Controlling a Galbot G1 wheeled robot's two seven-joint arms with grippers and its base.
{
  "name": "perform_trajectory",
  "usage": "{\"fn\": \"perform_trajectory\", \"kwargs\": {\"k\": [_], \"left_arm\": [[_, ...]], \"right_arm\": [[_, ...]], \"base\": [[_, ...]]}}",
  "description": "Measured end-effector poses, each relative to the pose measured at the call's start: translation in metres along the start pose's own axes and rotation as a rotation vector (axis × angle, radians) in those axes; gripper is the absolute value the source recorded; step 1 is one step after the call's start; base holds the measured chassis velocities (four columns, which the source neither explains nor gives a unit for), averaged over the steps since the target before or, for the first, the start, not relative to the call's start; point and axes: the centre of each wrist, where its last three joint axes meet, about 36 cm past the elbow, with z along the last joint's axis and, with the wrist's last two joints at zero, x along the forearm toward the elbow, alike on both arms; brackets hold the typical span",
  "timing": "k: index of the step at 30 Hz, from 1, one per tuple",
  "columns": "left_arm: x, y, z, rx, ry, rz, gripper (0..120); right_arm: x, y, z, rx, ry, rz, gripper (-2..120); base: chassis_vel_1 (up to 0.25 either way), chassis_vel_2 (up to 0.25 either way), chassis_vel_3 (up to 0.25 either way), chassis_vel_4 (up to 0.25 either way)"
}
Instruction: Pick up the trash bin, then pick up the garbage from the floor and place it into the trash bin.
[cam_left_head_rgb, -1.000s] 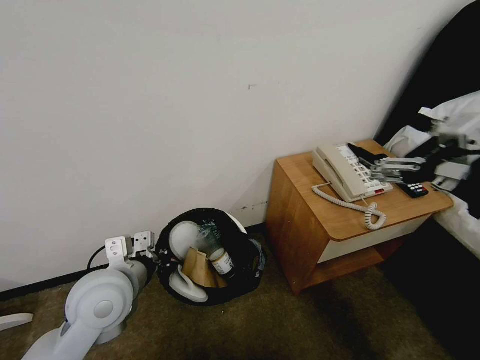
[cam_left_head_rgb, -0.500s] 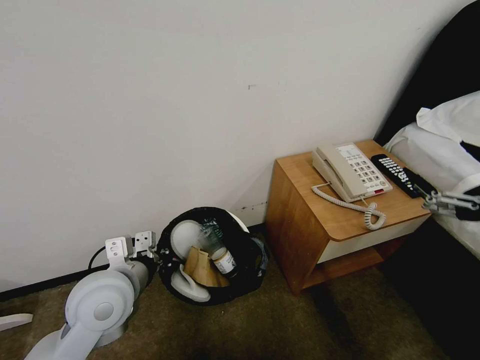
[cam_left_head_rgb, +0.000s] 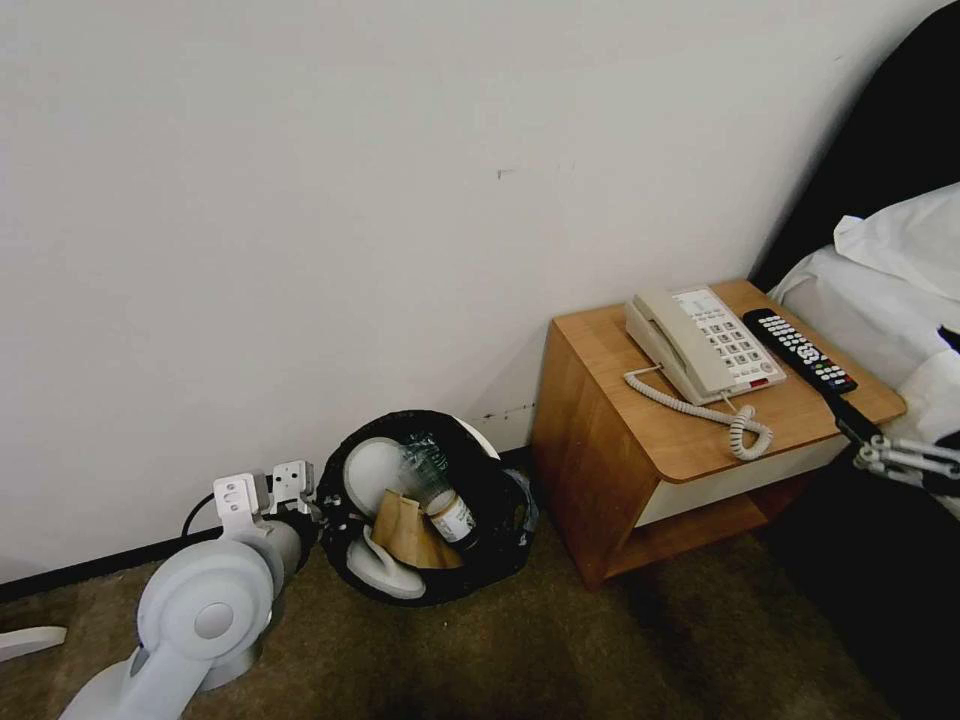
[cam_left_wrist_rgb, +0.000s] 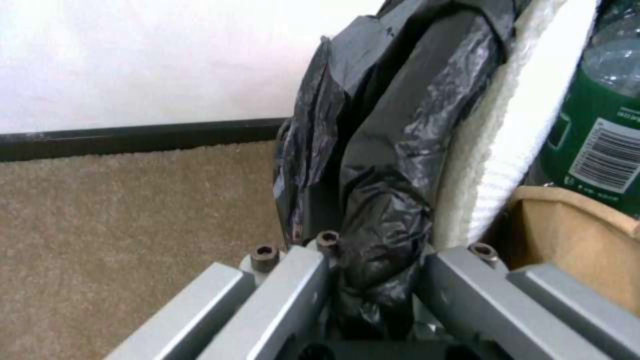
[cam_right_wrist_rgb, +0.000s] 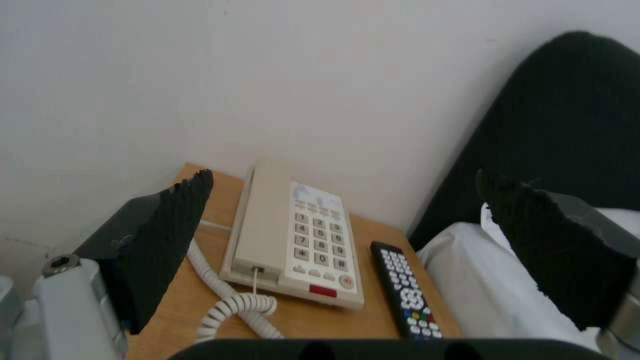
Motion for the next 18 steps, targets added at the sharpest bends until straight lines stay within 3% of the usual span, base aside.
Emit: {"fn": "perform_trajectory", "kwargs": {"k": [18], "left_arm": [[-0.002, -0.001, -0.001, 0.013, -0.016, 0.006, 0]], "right_arm": [[0.004, 0.018, 0.016, -0.044, 0.065, 0.010, 100]], "base": [[0.000, 0.000, 0.000, 0.000]]}}
